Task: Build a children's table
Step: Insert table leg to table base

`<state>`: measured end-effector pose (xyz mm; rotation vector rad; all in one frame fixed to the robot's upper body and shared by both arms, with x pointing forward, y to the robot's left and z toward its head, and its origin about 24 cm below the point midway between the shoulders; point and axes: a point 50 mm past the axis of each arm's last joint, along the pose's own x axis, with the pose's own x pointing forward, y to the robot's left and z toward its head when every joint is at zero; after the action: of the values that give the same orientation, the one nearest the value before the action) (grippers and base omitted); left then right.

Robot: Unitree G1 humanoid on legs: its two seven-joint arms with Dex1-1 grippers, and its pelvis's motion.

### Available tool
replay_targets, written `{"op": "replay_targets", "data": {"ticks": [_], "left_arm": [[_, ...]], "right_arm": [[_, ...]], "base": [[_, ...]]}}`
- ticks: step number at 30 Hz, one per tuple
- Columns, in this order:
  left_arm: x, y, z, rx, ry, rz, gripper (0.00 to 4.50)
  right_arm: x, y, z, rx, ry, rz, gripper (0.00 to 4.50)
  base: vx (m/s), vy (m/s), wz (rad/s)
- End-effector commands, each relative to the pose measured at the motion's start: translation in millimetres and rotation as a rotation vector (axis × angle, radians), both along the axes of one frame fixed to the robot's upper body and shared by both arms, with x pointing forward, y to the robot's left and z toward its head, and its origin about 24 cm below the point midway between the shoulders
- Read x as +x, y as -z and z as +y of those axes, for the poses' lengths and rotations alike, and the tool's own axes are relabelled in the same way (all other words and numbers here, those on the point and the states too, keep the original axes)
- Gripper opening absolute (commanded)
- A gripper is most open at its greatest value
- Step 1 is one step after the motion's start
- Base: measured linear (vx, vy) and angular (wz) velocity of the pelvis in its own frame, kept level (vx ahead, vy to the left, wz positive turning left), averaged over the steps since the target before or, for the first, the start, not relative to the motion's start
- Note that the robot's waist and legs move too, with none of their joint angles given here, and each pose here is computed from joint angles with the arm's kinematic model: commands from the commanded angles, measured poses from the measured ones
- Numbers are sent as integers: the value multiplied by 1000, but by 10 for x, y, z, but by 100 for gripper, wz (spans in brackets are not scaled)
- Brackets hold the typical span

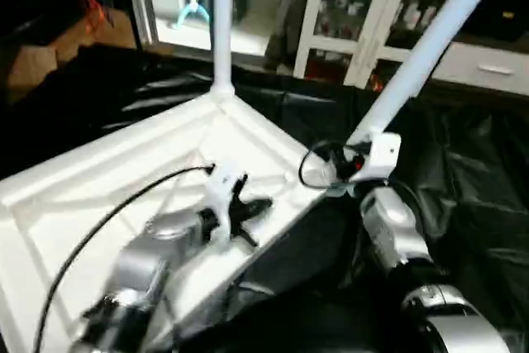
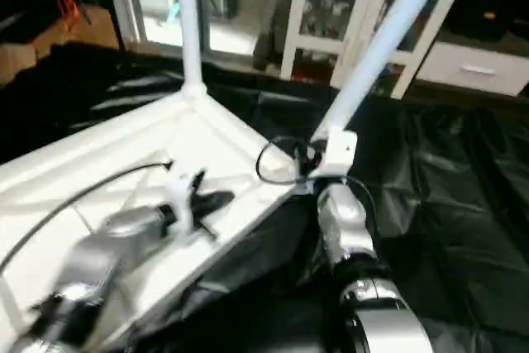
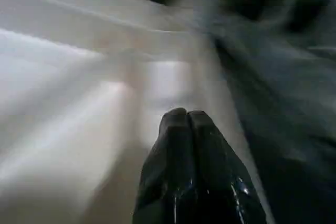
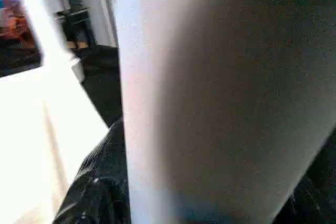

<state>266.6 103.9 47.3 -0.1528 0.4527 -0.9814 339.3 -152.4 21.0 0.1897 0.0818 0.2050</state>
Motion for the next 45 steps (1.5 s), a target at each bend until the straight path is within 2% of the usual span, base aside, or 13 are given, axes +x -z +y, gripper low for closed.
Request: {"op": "replay_targets", "data": {"ticks": [1, 5, 7, 11, 12, 21, 27, 34, 37, 38, 41, 42, 45], "left_arm": [[-38, -67, -26, -34, 46, 6, 41], [28, -186, -52, 20, 44, -18, 41], [61, -203, -125, 53, 26, -34, 83], [58, -206, -224, 110, 18, -52, 87], [48, -202, -256, 128, 20, -54, 119], [-57, -36, -361, 253, -16, -6, 187], [-94, -25, -397, 274, 1, 2, 229], [-46, 67, -426, 364, -20, -22, 279], [-46, 107, -430, 406, -4, -29, 281], [-36, 117, -421, 422, -3, -34, 246], [-4, 128, -392, 450, -6, -43, 247], [1, 141, -376, 471, 13, -42, 212], [1, 155, -364, 485, 27, -32, 198]], "right_arm": [[-481, 766, -147, -23, 13, 402, 193], [-493, 746, -258, -30, -2, 385, 193], [-498, 739, -259, -28, -14, 379, 193], [-507, 740, -242, -20, -19, 376, 193], [-510, 742, -235, -17, -20, 376, 193], [-572, 796, -196, -4, -23, 391, 193], [-582, 806, -193, -8, -23, 397, 193], [-527, 768, -176, -10, -18, 392, 193], [-518, 765, -158, -6, -17, 392, 193], [-514, 763, -146, -5, -19, 391, 193], [-504, 756, -130, -3, -23, 390, 193], [-497, 751, -126, -2, -23, 390, 193], [-488, 746, -122, -2, -25, 390, 193]], "base": [[0, 0, 0], [0, 0, 0], [0, 0, 0], [0, 0, 0], [0, 0, 0], [0, 0, 0], [0, 0, 0], [0, 0, 0], [0, 0, 0], [0, 0, 0], [0, 0, 0], [0, 0, 0], [0, 0, 0]]}}
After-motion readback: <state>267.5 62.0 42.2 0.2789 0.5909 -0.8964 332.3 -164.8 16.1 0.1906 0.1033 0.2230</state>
